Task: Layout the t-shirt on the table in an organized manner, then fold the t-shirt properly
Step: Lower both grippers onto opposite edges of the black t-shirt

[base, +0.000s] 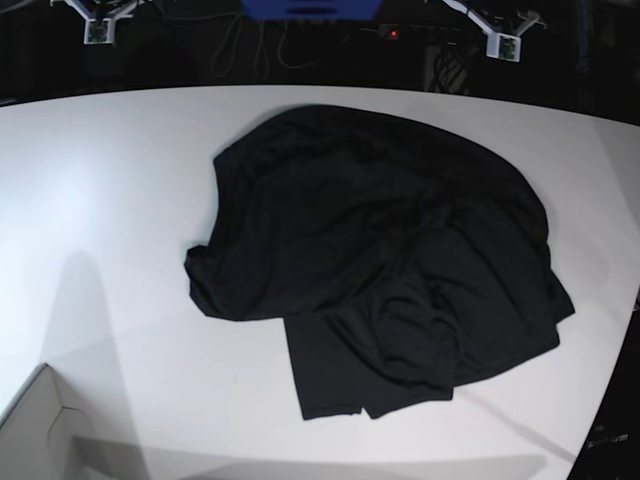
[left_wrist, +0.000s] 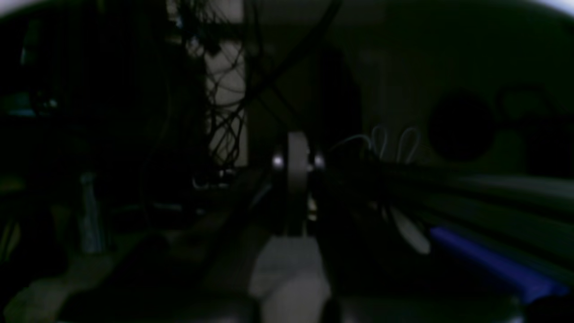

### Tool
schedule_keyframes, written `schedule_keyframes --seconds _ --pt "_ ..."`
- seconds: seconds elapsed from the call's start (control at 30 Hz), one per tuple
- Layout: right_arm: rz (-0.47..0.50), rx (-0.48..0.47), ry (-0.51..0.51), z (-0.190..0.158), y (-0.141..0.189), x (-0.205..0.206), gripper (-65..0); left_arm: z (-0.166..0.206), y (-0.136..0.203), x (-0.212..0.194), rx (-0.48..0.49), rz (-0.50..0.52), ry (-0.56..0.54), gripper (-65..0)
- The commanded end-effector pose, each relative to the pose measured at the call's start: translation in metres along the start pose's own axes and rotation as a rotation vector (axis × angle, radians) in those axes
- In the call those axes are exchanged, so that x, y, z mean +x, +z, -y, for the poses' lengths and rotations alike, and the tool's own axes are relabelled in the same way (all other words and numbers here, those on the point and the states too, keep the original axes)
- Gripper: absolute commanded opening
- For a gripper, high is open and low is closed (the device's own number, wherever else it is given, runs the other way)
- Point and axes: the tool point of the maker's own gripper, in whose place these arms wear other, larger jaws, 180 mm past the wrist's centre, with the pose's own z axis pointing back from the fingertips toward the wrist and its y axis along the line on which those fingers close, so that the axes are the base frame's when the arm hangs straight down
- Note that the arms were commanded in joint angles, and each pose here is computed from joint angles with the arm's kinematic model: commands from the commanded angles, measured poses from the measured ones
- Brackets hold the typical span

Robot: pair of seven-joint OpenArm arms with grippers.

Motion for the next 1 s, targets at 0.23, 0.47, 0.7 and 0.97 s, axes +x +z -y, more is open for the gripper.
schedule_keyframes --seconds 0.23,0.47,0.7,0.97 --pt "0.216 -0.019 0.001 0.007 0.014 0.096 -65.0 -0.014 0.032 0.077 0.077 0.222 0.021 -65.0" --pt "0.274 0.067 -0.05 -0.031 -0.006 0.137 -65.0 -0.031 0.038 0.091 0.13 0.262 0.019 -65.0" --pt "0.237 0.222 -0.067 -0.092 -0.014 0.155 -55.5 -0.03 0.038 0.089 0.133 0.258 0.025 -64.9" --pt "0.242 0.347 -0.046 -0.139 -0.018 0.182 -34.8 -0.031 0.044 0.08 0.191 0.261 0.118 -41.2"
